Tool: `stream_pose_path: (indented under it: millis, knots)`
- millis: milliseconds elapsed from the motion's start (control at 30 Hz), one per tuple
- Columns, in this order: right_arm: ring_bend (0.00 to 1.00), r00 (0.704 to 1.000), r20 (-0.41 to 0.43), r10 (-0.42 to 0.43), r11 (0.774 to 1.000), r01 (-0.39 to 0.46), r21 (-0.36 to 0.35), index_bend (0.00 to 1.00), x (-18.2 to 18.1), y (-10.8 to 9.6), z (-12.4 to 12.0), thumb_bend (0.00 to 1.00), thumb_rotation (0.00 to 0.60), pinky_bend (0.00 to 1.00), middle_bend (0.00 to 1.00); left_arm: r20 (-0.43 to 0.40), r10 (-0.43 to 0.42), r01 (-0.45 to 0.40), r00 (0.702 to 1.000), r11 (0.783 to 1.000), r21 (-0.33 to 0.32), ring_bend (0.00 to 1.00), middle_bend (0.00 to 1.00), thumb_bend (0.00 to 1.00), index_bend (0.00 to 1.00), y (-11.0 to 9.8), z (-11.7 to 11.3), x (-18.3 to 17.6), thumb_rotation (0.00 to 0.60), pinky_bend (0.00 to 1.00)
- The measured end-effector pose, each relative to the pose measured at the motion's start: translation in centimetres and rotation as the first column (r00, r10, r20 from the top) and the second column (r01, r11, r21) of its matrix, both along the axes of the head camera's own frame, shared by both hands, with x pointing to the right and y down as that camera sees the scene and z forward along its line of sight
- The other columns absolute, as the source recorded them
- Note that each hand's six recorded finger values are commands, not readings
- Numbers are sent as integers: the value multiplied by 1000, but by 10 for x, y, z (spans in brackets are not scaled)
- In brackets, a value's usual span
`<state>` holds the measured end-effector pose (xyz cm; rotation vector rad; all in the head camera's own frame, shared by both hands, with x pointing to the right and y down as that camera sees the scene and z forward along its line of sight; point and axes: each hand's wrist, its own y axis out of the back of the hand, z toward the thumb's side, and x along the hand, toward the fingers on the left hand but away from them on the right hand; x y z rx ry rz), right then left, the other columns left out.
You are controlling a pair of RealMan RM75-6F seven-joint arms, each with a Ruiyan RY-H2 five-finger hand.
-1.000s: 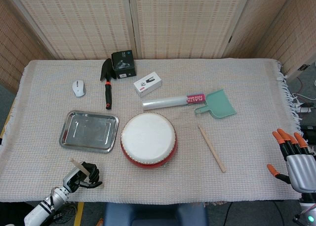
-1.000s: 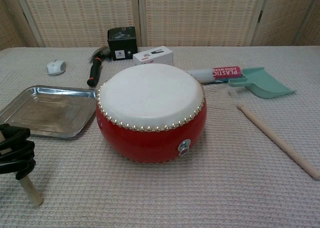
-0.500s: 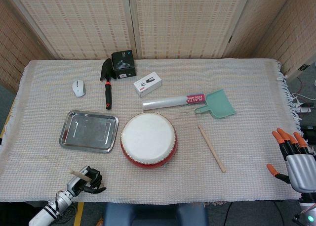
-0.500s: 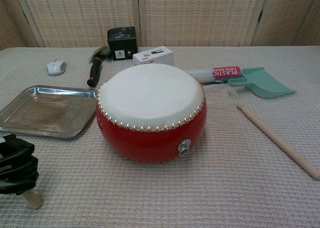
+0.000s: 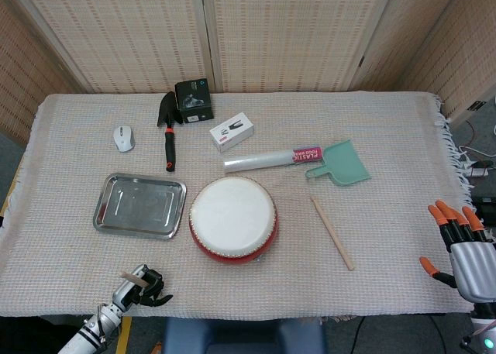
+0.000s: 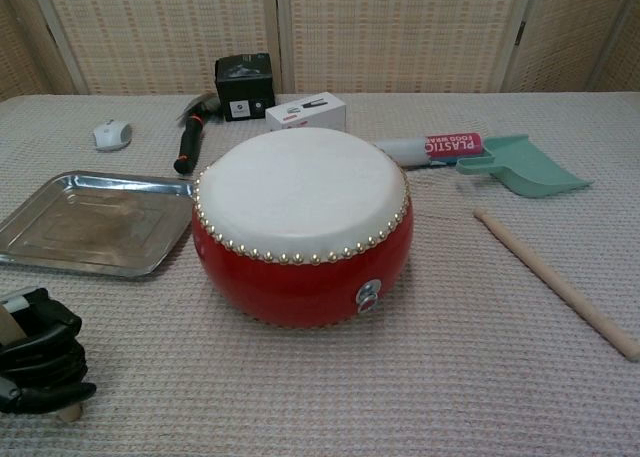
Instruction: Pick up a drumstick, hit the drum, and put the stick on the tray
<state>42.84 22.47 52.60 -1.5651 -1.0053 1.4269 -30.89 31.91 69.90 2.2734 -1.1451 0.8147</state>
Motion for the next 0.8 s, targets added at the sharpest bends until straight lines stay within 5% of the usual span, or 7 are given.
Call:
stream_pose_path:
  millis: [400, 800]
  knots:
    - [0, 1000, 1, -1, 1000, 1, -2, 1, 0, 0, 1, 211, 600, 0, 21, -11, -5, 5, 1000, 1000, 14, 1000, 1000, 544, 1000, 3, 0, 1, 600, 951]
    - [0, 1000, 1, -2, 1000, 2, 1, 1, 0, 0, 0, 211, 600, 0, 21, -13, 16, -15, 1000, 997, 82, 1000, 1000, 649, 1000, -3, -7, 4, 600, 1000]
